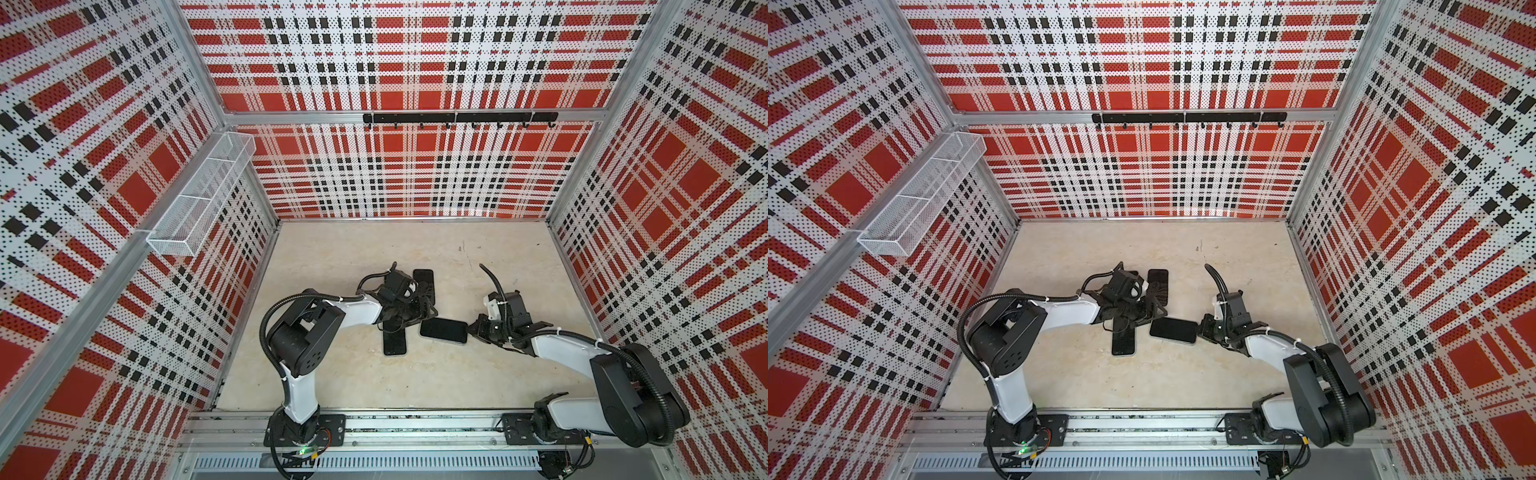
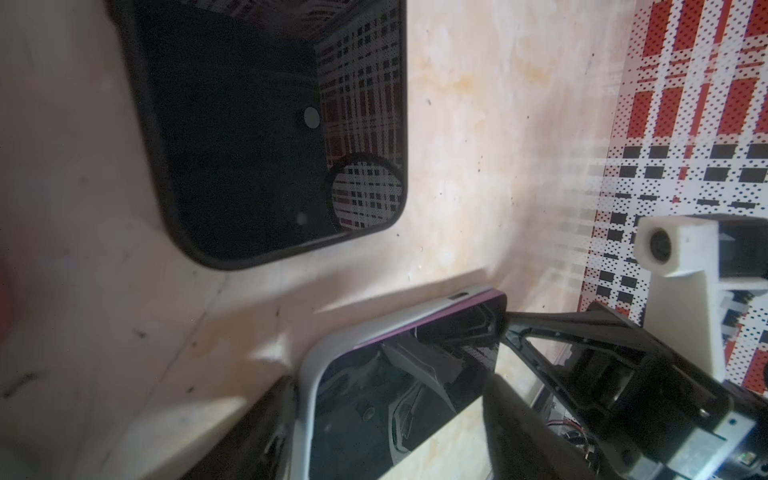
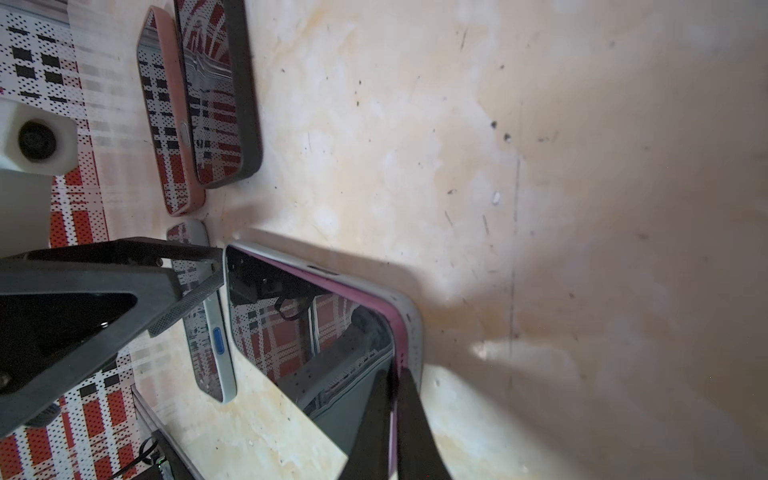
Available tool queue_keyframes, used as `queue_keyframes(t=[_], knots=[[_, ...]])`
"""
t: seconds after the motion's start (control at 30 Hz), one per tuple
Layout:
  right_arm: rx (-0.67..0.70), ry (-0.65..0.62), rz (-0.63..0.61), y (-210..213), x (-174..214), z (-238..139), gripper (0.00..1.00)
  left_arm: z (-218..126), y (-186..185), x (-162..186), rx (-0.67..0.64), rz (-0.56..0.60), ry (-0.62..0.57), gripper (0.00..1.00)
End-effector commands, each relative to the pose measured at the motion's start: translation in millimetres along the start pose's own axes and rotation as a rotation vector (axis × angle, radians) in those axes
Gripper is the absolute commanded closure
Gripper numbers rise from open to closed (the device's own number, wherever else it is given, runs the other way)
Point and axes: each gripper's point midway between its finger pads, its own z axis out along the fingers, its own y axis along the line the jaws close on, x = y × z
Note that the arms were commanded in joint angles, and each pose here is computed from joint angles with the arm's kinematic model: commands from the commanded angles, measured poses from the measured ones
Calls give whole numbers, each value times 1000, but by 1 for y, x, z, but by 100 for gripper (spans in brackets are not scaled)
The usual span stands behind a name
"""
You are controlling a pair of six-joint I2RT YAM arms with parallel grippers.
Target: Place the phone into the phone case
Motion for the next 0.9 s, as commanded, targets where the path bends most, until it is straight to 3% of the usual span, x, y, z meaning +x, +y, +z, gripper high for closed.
queue_keyframes(t=[0.0,0.2,0.5,0.87], knots=[[-38,49,-25,13,11,13,94,12,6,12,-11,-17,45,27],[-45,51,-19,15,14,15,93,12,5,12,-5,-17,45,27],[21,-6,-25,2,7,-12,46,2,7,9,-3,-21,27,26],[-83,80,16,2,21,16,38,8,1,20,12,-21,55,27]])
